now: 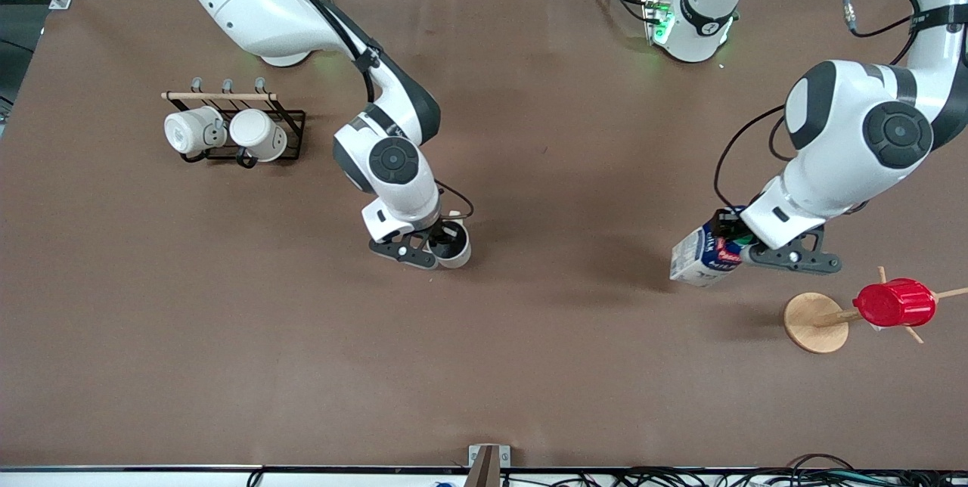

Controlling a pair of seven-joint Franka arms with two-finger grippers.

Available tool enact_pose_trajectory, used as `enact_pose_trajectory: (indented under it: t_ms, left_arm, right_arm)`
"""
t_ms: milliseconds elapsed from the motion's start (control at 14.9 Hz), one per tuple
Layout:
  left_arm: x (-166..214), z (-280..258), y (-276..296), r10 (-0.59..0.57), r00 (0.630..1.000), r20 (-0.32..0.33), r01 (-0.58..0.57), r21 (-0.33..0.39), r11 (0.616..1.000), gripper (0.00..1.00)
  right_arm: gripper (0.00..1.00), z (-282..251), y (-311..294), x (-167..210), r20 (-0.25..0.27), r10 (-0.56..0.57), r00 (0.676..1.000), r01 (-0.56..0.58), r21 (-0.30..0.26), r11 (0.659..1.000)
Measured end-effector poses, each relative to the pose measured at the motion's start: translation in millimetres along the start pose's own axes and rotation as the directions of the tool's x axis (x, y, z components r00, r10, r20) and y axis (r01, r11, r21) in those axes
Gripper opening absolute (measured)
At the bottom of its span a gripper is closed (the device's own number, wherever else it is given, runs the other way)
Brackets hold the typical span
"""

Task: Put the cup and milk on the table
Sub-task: 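Set the mug mid-table with the right gripper while the left gripper carries milk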

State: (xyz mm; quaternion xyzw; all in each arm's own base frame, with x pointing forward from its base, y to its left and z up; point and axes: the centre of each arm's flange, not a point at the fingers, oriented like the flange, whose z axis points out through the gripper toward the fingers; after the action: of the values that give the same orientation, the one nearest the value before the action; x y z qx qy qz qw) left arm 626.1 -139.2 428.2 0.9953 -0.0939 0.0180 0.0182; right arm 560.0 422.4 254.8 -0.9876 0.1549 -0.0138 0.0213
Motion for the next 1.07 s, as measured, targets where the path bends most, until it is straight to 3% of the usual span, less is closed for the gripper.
enact_pose_trajectory:
  t_ms: [336,537,940,1074]
  left_arm:
    - [19,4,84,0.058,0.998,-0.008,-0.059,-0.061,0.996,0.33]
    - [15,8,146,0.068,0.998,-0.004,-0.068,-0.076,0.995,0.33]
    - [1,26,212,0.047,0.999,0.027,-0.045,-0.077,0.996,0.33]
    - [0,35,224,0.03,0.999,0.034,-0.028,-0.06,0.998,0.33]
  right_arm:
    - [0.04,12,-14,-18,-0.018,0.013,1.0,-0.013,0.007,1.0]
    - [0.09,19,-19,-27,-0.014,0.007,1.0,-0.007,0.009,1.0]
    - [0.65,-5,-16,-4,-0.034,0.045,0.998,-0.044,0.032,0.999]
    - [0.87,-39,-1,14,-0.031,0.06,0.998,-0.06,-0.003,0.998]
